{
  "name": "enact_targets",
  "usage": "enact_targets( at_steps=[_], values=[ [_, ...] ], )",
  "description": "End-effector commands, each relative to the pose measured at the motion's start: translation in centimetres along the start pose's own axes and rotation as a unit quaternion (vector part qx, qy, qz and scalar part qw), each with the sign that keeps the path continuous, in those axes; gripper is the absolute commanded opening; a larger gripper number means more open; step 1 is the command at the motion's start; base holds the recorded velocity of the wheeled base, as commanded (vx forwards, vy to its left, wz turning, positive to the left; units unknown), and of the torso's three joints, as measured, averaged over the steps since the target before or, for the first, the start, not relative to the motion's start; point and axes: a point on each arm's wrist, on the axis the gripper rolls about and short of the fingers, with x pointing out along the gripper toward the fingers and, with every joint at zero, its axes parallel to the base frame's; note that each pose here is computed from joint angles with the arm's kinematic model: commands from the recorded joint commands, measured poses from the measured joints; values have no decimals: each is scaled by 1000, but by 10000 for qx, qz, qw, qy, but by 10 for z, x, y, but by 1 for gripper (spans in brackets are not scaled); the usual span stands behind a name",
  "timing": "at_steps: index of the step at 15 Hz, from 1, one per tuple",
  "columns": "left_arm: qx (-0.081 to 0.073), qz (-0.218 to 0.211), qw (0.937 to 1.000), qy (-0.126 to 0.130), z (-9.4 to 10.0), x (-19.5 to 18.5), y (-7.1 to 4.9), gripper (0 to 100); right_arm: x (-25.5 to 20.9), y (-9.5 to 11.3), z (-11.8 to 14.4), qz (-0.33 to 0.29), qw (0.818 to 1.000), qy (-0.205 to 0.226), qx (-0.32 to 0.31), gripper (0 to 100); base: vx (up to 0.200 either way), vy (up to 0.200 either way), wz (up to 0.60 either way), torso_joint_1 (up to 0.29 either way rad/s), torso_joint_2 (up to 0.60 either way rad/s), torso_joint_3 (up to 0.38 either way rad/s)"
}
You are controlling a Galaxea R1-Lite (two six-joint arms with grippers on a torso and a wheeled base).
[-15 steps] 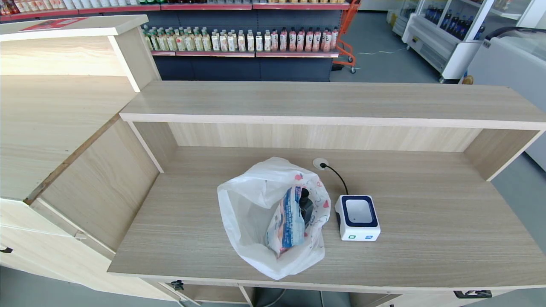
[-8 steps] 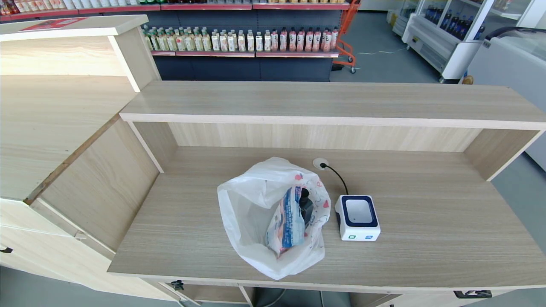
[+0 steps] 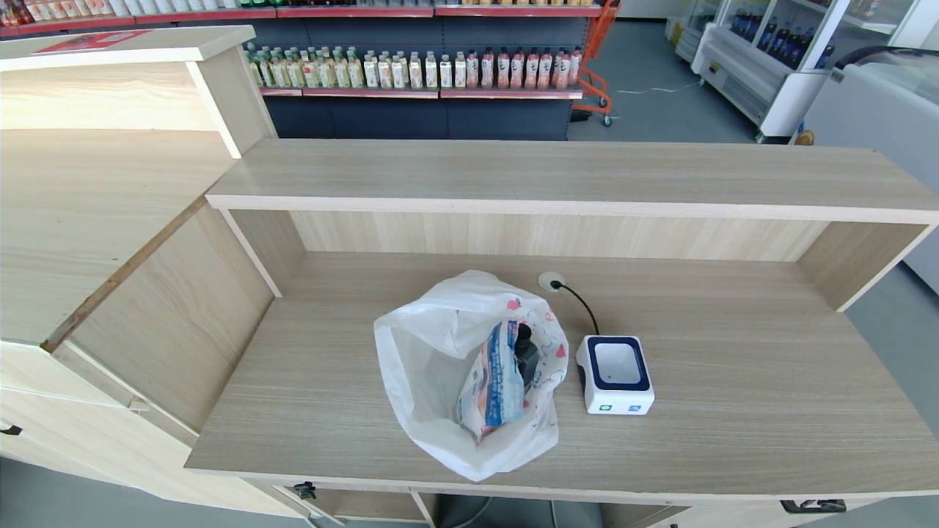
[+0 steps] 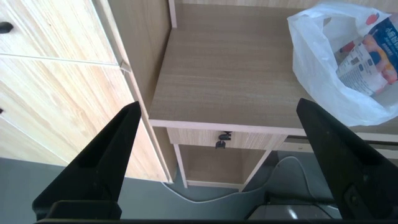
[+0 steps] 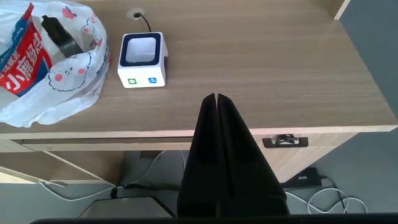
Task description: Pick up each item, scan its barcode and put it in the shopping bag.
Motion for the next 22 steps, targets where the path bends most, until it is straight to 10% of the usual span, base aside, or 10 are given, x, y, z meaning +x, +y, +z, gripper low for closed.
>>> enact_targets(
  at_steps=[1, 10, 22],
  values=[
    [1, 0, 10000, -2, 0, 0, 0, 100, 0, 0, 0, -1, 10000, 21, -4, 0, 0, -200, 0, 2, 7, 2],
    [-7, 0, 10000, -2, 0, 0, 0, 100, 0, 0, 0, -1, 10000, 21, -19, 0, 0, -200, 0, 6, 0, 3],
    [-15, 8, 10000, -2, 0, 0, 0, 100, 0, 0, 0, 0, 10000, 21, -34, 0, 100, 0, 0, 1, 2, 0]
  ],
)
